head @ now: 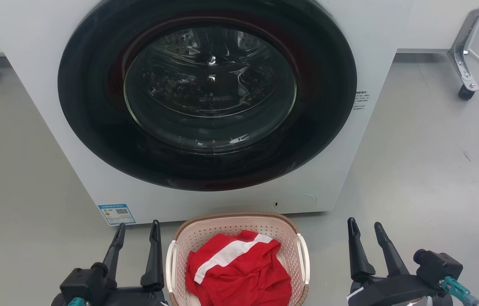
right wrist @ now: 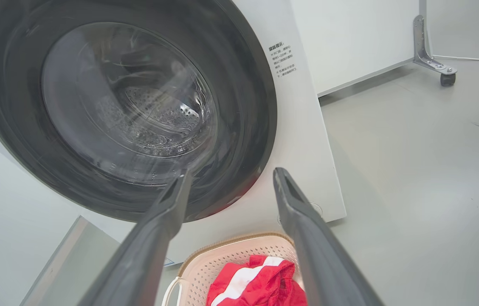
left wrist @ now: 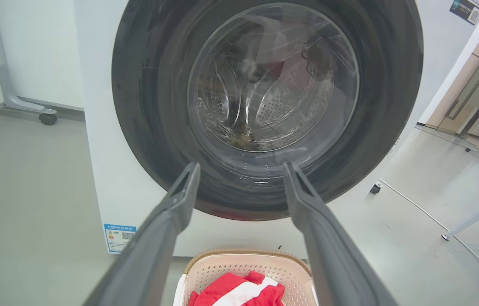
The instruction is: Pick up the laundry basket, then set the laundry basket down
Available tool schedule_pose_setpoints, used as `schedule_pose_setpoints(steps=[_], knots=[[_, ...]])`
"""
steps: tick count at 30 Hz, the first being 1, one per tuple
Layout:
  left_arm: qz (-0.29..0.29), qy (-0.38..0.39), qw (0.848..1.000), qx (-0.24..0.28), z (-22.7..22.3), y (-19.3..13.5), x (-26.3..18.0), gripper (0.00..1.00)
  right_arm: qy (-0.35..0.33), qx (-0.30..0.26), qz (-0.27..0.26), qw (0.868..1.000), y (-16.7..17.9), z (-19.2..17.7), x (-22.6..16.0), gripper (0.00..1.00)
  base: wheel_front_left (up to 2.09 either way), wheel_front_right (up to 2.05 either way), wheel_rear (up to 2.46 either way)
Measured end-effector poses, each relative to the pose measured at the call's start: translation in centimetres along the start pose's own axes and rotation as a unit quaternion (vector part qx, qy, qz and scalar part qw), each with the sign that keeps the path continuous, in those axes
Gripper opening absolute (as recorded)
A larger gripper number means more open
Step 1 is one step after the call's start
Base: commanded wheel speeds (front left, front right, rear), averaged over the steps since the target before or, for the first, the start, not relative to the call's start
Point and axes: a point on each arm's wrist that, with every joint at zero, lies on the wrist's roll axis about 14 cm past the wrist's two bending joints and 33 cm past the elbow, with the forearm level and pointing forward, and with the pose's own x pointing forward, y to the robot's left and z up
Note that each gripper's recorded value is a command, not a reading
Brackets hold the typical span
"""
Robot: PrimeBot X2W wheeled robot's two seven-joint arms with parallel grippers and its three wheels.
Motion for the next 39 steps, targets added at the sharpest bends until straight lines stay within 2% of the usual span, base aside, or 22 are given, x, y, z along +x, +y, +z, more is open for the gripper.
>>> schedule_pose_setpoints(steps=[11, 22, 39], knots=[[-0.006, -0.033, 0.997, 0.071, 1.1, -0.6, -0.7, 1.0, -0.034, -0.073, 0.02, 0.997, 1.4, 1.0, -0.5, 1.0, 0.0, 0.0, 0.0], [-0.01, -0.063, 0.989, 0.133, 2.0, -1.1, -1.6, 1.0, -0.066, -0.146, 0.042, 0.986, 2.9, 1.7, -1.3, 1.0, 0.0, 0.0, 0.0], [-0.001, -0.056, 0.989, 0.136, 1.7, -0.5, -1.8, 1.0, -0.072, -0.147, 0.036, 0.986, 2.6, 2.1, -1.2, 1.0, 0.0, 0.0, 0.0]])
